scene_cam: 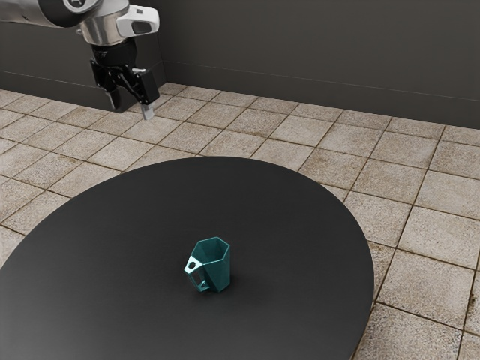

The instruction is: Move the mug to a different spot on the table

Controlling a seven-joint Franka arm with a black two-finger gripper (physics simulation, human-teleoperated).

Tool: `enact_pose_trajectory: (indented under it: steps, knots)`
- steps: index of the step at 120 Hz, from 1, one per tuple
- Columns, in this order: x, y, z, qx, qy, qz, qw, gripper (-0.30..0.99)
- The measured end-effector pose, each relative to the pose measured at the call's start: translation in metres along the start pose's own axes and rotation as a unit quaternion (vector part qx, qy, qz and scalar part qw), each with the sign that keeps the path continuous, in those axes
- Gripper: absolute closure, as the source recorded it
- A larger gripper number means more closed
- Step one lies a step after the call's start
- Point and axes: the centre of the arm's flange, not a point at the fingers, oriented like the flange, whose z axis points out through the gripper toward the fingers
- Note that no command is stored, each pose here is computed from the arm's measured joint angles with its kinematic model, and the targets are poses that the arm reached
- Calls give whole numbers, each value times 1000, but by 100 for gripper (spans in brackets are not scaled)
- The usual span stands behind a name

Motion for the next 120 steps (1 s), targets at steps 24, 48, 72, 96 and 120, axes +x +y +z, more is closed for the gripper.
enact_pose_trajectory:
  steps: [24, 48, 72, 96, 120]
  knots:
    - [1, 2, 1, -3, 0, 12, 1000, 0]
    - [14, 4, 45, -13, -18, 35, 999, 0]
    - [21, 4, 115, -36, -33, 60, 997, 0]
    - [17, 2, 180, -43, -46, 77, 995, 0]
    - [6, 7, 236, -50, -37, 104, 993, 0]
